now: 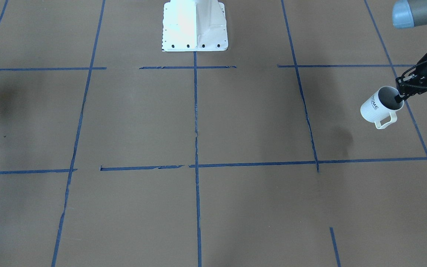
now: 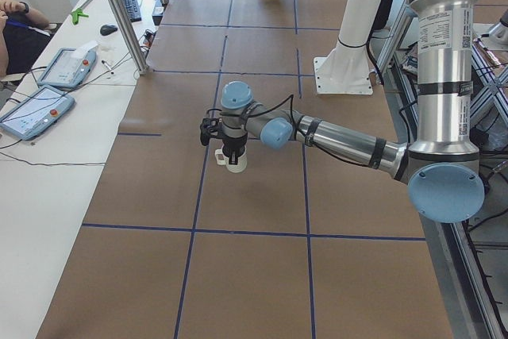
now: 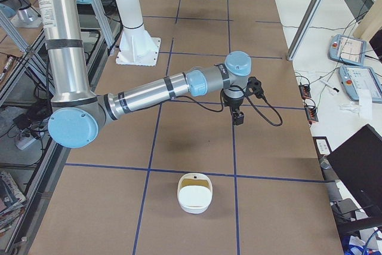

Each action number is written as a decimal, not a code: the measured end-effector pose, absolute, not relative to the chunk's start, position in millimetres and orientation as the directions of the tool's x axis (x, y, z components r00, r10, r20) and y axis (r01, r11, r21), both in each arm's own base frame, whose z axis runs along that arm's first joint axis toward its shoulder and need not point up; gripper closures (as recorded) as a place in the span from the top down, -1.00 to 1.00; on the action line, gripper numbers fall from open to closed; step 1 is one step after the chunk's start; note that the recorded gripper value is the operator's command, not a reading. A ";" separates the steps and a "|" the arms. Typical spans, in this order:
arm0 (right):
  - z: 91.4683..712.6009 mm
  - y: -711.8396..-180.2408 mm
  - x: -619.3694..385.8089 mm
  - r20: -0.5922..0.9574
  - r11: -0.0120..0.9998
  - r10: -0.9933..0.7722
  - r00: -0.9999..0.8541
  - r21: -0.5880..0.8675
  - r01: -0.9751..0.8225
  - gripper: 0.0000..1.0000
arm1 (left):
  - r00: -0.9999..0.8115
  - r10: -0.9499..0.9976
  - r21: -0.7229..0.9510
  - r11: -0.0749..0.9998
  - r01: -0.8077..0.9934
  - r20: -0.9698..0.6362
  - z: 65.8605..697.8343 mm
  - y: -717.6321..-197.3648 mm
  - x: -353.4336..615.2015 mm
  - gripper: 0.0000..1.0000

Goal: Left arm hands cup to right arm to dump lemon

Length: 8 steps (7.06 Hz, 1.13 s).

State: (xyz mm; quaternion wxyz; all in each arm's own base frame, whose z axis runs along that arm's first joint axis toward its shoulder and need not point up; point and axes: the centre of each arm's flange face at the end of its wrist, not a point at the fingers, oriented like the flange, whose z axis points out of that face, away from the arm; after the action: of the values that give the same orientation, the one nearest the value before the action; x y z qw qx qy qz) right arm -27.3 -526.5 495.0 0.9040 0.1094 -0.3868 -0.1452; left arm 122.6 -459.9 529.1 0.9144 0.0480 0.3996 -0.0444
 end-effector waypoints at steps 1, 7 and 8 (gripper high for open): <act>501.2 -520.9 -24.2 0.669 0.938 -0.337 0.662 0.299 0.175 1.00 | 0.671 -0.044 0.052 0.991 0.122 -0.740 544.4 -460.5 131.8 -1.00; 510.8 -515.3 -22.2 0.670 0.942 -0.329 0.666 0.287 0.176 1.00 | 0.701 -0.015 0.057 0.995 0.078 -0.713 557.3 -448.6 182.3 1.00; 518.2 -511.1 -18.9 0.672 0.945 -0.319 0.669 0.275 0.175 1.00 | 0.698 0.014 0.076 0.995 0.057 -0.716 554.2 -447.5 180.6 1.00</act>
State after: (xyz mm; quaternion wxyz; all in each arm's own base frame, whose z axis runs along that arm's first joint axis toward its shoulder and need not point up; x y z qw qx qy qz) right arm -18.9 -511.1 518.2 0.9086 0.0938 -0.3836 -0.1359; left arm 180.6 -447.5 554.2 0.9204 0.0460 0.3882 -0.0118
